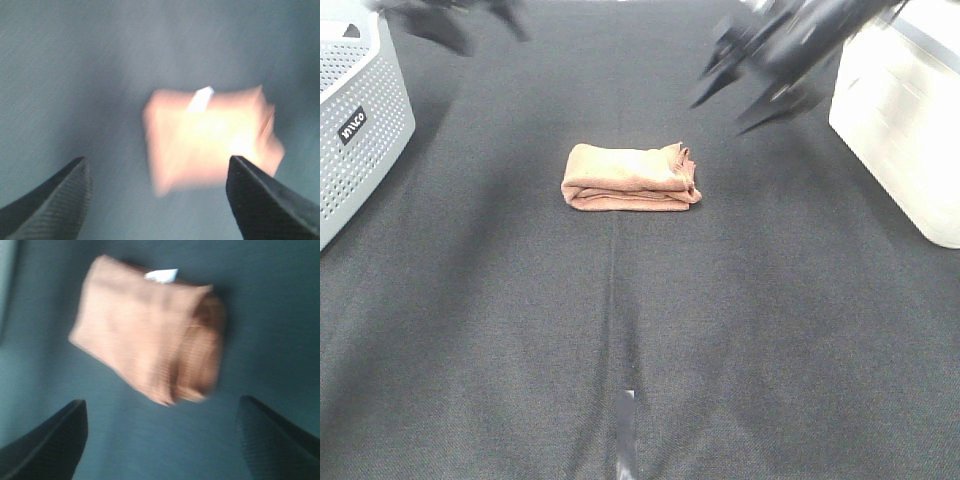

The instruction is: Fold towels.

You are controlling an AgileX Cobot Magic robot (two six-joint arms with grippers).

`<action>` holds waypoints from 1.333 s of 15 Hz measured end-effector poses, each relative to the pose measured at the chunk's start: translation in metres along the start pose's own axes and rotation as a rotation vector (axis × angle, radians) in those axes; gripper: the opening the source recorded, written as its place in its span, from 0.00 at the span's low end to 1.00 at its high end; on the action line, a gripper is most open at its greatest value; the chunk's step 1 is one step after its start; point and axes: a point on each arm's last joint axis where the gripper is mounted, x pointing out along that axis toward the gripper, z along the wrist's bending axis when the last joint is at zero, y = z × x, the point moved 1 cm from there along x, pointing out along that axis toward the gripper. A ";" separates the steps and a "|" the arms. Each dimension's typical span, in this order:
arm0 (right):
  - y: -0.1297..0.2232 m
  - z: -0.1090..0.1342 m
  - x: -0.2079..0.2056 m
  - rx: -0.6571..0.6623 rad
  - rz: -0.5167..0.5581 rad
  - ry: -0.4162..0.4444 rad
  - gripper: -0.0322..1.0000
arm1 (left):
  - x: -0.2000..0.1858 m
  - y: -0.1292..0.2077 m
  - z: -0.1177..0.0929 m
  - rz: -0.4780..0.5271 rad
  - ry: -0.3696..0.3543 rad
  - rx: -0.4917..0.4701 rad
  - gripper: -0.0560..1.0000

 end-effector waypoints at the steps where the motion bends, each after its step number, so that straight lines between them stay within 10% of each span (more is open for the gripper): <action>1: 0.001 0.011 -0.028 -0.022 -0.034 0.085 0.77 | -0.022 0.001 0.000 -0.002 -0.048 0.030 0.73; 8: 0.076 0.062 -0.127 -0.090 -0.062 0.285 0.77 | -0.150 0.008 -0.020 -0.223 -0.084 0.151 0.73; 20: 0.335 0.098 -0.183 -0.146 -0.129 0.369 0.77 | -0.226 0.243 0.013 -0.039 -0.093 0.145 0.73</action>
